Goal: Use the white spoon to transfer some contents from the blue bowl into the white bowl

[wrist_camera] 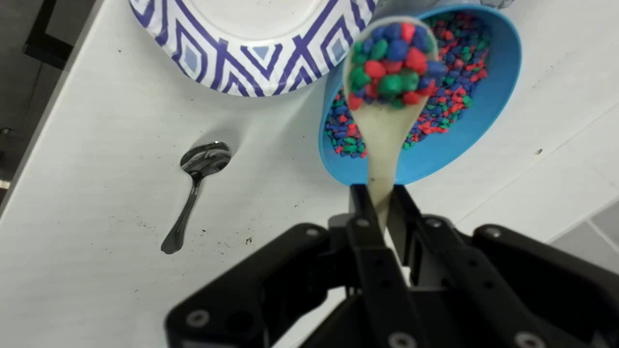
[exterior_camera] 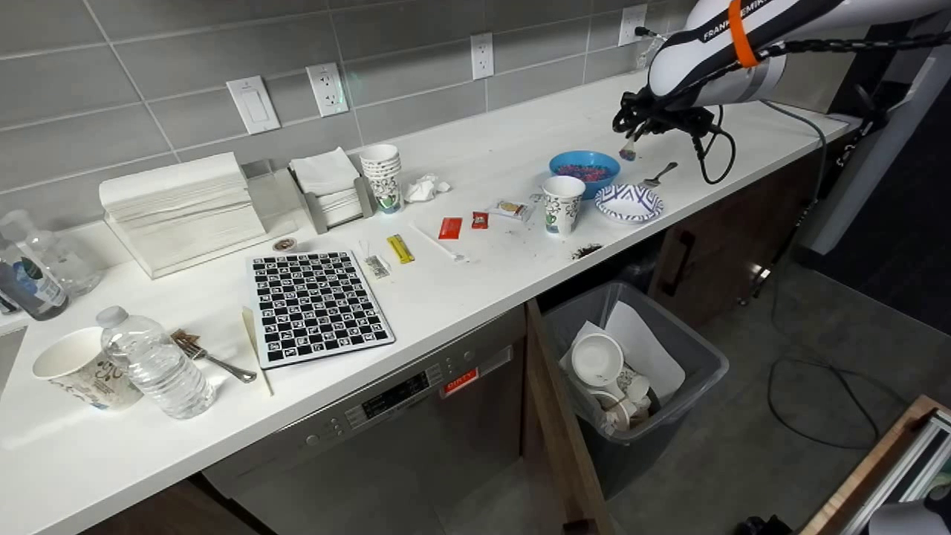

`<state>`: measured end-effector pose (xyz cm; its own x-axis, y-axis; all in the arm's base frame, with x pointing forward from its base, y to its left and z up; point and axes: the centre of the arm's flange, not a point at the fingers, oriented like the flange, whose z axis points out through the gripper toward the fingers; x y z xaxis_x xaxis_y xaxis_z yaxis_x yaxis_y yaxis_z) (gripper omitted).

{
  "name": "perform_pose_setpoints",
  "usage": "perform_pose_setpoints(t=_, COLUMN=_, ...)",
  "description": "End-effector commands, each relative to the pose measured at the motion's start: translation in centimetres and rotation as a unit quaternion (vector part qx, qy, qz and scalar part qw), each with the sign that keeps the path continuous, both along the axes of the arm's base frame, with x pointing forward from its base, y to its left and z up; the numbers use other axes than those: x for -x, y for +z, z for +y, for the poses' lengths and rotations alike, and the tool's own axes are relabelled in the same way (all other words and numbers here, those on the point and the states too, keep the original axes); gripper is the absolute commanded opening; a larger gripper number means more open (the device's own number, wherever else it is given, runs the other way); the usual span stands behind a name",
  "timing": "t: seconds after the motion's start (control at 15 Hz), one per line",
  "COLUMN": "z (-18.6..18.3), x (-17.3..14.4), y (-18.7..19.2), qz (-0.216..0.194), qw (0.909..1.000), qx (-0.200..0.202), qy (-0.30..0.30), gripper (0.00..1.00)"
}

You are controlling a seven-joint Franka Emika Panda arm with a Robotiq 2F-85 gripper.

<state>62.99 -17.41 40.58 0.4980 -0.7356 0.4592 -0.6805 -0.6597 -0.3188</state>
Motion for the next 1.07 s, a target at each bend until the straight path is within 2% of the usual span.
perform_pose_setpoints(t=0.0, z=0.2, x=0.4, y=-0.6, qz=-0.029, qw=0.9996, qx=-0.003, qy=-0.004, gripper=0.03)
perform_pose_setpoints(t=0.47, z=-0.3, x=1.2, y=-0.2, qz=-0.07, qw=0.9975, qx=-0.009, qy=-0.009, gripper=0.03)
perform_pose_setpoints(t=1.0, z=0.1, x=2.3, y=0.2, qz=-0.114, qw=0.9932, qx=0.018, qy=0.012, gripper=0.03)
